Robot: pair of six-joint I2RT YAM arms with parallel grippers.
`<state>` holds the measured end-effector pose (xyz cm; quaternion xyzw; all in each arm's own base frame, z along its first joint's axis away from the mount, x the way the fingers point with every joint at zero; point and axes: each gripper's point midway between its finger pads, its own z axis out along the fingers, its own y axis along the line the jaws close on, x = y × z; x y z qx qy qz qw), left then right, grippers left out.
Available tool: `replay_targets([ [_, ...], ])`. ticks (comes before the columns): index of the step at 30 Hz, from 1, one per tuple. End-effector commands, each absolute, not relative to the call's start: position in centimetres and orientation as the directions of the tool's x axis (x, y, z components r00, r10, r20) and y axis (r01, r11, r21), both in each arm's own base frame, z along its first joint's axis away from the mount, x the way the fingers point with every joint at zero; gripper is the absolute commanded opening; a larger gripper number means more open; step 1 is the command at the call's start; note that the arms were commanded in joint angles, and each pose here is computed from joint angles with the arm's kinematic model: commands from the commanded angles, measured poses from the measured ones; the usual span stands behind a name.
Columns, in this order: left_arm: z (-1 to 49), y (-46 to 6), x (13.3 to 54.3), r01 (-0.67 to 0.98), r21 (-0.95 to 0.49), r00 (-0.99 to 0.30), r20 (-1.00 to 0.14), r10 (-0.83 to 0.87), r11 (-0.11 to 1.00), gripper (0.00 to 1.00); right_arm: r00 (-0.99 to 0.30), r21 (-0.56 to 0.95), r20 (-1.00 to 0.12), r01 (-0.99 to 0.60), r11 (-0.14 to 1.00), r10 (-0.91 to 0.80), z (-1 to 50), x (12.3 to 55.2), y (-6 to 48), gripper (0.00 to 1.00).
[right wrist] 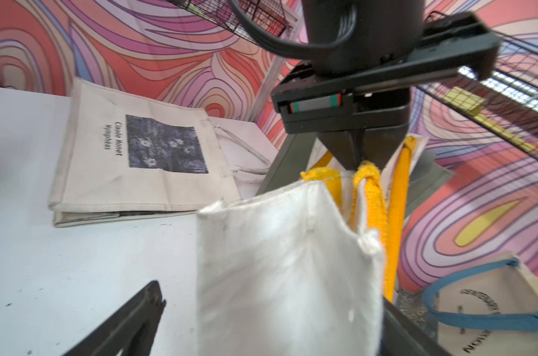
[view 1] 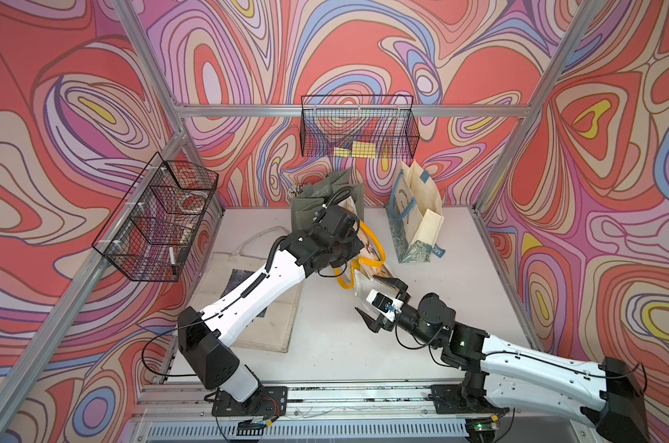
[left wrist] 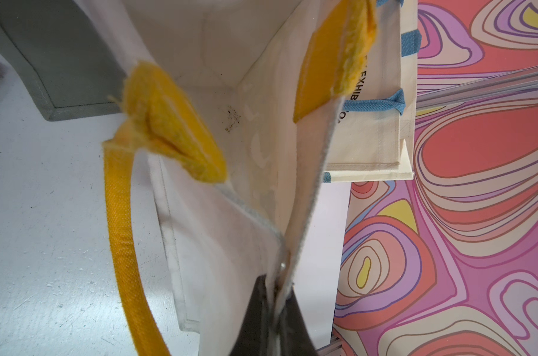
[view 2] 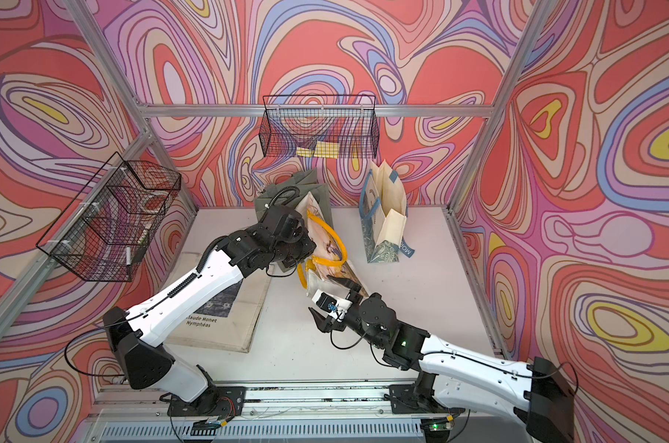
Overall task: Put away the canvas bag
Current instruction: Press the canvas bag at the center of the board.
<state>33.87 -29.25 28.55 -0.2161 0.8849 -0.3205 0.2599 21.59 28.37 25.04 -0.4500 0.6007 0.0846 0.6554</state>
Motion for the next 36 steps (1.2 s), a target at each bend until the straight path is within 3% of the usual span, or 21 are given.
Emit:
replay_targets([
  [1,31.1,-29.8,35.0,-0.198,-0.748,-0.736,-0.314,-0.6,0.634,0.0,0.228,-0.487,-0.873,-0.416,0.768,-0.431,26.5,24.6,25.6,0.99],
  [5,30.8,-29.7,34.7,-0.195,-0.751,-0.74,-0.31,-0.597,0.631,0.01,0.221,-0.438,-0.897,-0.344,0.831,-0.382,27.3,25.6,25.2,0.96],
  [8,31.2,-29.2,34.6,-0.173,-0.741,-0.737,-0.34,-0.584,0.649,0.02,0.266,-0.416,-0.906,-0.41,0.811,-0.33,27.7,24.4,25.6,0.87],
  [10,31.2,-29.0,34.4,-0.166,-0.735,-0.741,-0.347,-0.575,0.658,0.03,0.269,-0.438,-0.898,-0.477,0.762,-0.348,27.2,23.6,26.3,0.73],
  [13,31.0,-28.9,34.1,-0.16,-0.731,-0.754,-0.343,-0.56,0.663,0.04,0.223,-0.445,-0.894,-0.54,0.714,-0.389,25.8,23.0,26.6,0.36],
  [18,30.3,-29.7,33.5,-0.133,-0.735,-0.792,-0.324,-0.518,0.665,0.12,0.218,-0.449,-0.891,-0.543,0.71,-0.397,25.2,22.7,26.0,0.0],
  [20,30.2,-29.9,33.2,-0.108,-0.727,-0.808,-0.333,-0.486,0.678,0.16,0.215,-0.464,-0.882,-0.543,0.7,-0.419,24.9,22.8,26.1,0.0],
  [23,30.7,-29.8,32.7,-0.027,-0.701,-0.821,-0.392,-0.416,0.713,0.32,0.208,-0.476,-0.875,-0.531,0.701,-0.436,24.8,23.0,26.0,0.0],
  [26,32.0,-28.2,32.3,0.13,-0.595,-0.775,-0.56,-0.294,0.793,0.5,0.199,-0.467,-0.88,-0.525,0.712,-0.431,25.0,23.2,25.6,0.0],
  [31,35.0,-24.1,31.7,0.344,-0.294,-0.552,-0.832,-0.061,0.892,0.69,0.189,-0.446,-0.891,-0.523,0.726,-0.412,25.4,23.0,24.7,0.0],
  [36,38.0,-23.8,29.4,0.574,-0.035,-0.301,-0.938,0.17,0.818,0.73,0.193,-0.434,-0.898,-0.532,0.727,-0.395,26.1,22.7,23.9,0.0],
])
